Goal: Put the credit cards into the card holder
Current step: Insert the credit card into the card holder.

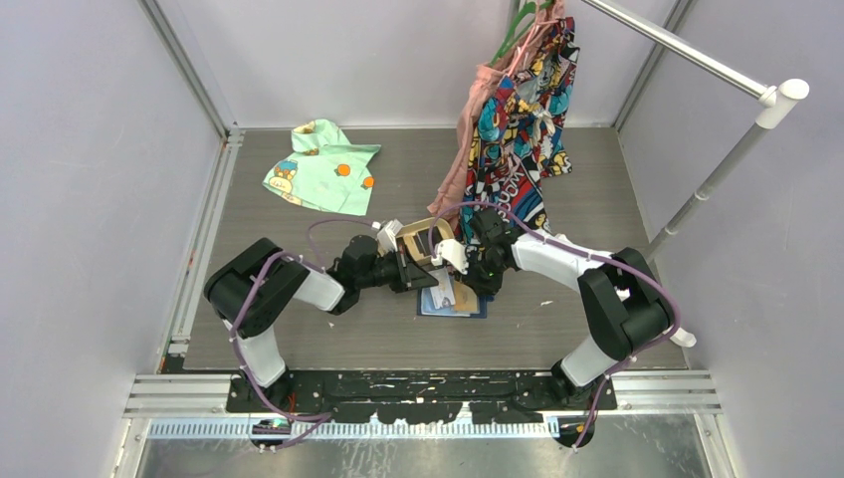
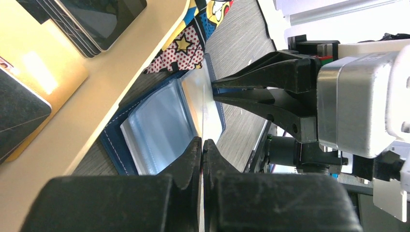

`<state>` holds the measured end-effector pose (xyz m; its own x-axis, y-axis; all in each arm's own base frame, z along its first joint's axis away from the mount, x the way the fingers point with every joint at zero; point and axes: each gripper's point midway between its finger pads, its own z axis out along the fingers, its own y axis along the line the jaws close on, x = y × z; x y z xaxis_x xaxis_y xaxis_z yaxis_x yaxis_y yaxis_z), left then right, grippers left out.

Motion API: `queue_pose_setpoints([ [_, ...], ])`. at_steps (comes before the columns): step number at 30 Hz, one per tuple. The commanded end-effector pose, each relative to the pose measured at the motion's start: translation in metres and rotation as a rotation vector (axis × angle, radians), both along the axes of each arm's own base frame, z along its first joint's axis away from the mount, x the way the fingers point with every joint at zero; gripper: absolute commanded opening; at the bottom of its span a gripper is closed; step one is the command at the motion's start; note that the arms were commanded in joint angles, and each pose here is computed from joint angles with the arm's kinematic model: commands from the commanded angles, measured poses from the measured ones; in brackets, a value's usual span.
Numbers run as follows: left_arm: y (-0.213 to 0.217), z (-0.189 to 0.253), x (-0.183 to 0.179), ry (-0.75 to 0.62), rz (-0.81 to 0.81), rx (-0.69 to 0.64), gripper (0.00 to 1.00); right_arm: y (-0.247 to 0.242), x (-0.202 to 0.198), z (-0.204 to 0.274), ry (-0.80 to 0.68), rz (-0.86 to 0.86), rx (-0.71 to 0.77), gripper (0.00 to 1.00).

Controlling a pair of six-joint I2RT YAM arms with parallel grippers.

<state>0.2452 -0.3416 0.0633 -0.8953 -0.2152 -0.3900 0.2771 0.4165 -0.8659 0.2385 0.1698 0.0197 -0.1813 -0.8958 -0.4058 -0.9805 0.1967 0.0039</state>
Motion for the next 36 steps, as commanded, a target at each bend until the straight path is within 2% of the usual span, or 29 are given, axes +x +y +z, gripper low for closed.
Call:
queue_pose_setpoints([
  [1,-0.010,0.020,0.010,-0.072,-0.002,-0.064,0.00,0.002,0.005,-0.004,-0.030,0.039,0.002,0.22],
  [21,-0.011,-0.012,0.002,0.073,-0.023,0.103,0.00,0.003,0.005,-0.003,-0.032,0.034,0.006,0.21],
  [36,-0.014,-0.019,-0.008,0.156,-0.076,0.134,0.00,0.004,0.006,-0.001,-0.034,0.032,0.016,0.20],
])
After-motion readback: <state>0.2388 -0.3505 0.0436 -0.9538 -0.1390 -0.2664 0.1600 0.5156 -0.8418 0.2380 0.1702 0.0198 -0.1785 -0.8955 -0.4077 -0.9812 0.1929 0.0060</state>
